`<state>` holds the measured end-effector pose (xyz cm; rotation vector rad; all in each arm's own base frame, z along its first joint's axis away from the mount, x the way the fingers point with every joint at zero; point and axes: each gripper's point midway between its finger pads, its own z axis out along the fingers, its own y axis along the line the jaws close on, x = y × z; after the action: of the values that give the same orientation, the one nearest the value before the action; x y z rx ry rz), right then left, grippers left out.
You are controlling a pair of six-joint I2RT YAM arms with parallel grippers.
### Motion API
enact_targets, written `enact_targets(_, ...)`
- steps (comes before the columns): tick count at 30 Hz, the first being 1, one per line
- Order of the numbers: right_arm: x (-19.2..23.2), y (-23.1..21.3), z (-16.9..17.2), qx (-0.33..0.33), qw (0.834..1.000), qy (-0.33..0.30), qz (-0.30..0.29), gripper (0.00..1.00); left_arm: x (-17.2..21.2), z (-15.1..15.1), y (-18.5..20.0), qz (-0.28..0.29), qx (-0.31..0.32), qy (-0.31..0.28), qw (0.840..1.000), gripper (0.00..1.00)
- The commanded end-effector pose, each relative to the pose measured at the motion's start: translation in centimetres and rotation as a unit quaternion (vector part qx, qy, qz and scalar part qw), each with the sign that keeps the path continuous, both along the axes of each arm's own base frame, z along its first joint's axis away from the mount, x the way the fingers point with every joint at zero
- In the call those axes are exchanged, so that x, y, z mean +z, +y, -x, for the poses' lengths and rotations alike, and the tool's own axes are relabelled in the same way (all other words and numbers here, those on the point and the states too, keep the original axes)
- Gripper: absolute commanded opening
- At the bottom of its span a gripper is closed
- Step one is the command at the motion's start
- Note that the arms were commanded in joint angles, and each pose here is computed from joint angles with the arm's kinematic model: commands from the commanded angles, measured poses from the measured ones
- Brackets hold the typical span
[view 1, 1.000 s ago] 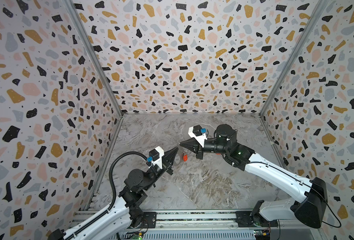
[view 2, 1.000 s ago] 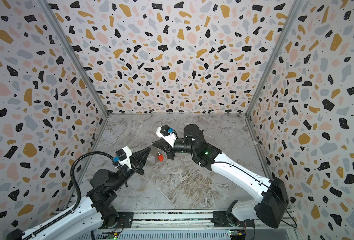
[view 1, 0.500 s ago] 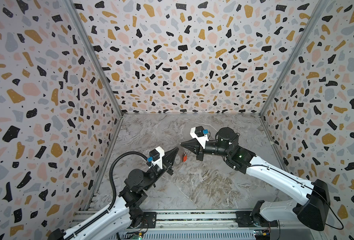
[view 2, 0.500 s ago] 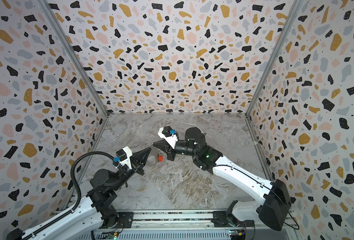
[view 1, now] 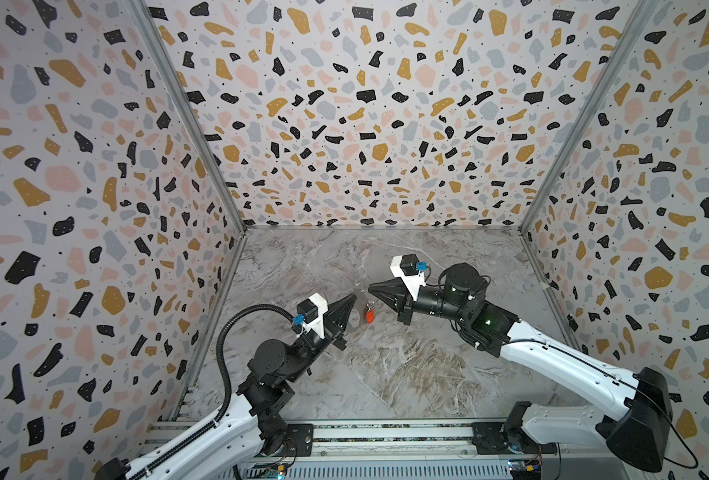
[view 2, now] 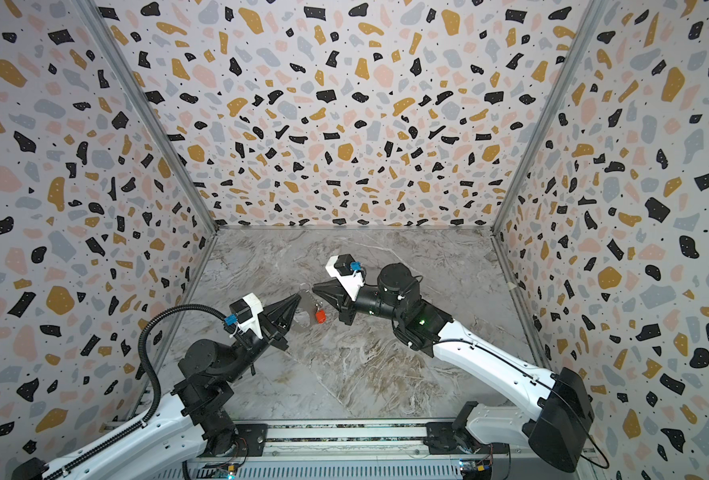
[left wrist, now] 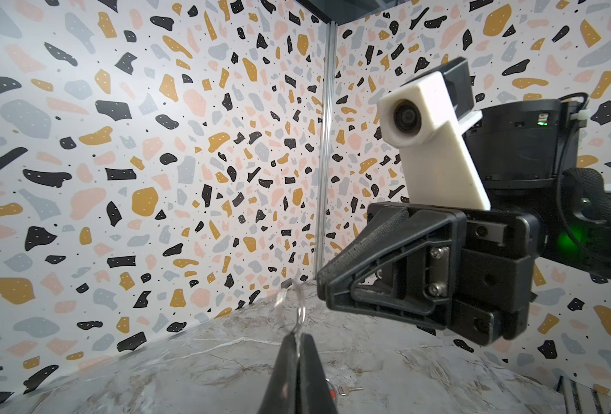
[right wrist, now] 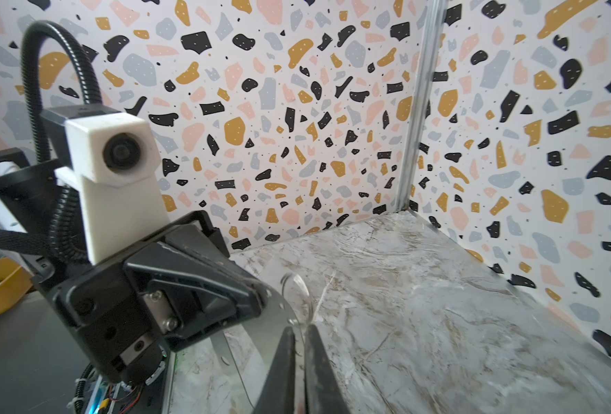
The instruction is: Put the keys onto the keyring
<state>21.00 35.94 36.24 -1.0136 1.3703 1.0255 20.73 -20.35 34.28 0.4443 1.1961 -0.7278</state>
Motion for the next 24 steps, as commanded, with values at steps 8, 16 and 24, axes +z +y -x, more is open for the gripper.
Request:
enact_targets(8, 1.6, -1.4, 0.1, -0.026, 0.999, -0.020, -0.012, 0.18, 3.0, 0.6, 1.3, 0.042, 0.015, -0.037, 0.998, 0.00)
enact_targets(16, 1.9, 0.0, 0.9, 0.021, 0.999, -0.025, 0.000, 0.40, 3.0, 1.1, 0.7, 0.038, -0.007, -0.043, 0.998, 0.00)
enact_targets(24, 1.5, 1.5, 0.6, 0.049, 0.998, -0.030, 0.015, 0.45, 3.1, 1.7, -0.3, 0.027, -0.039, -0.046, 0.998, 0.00)
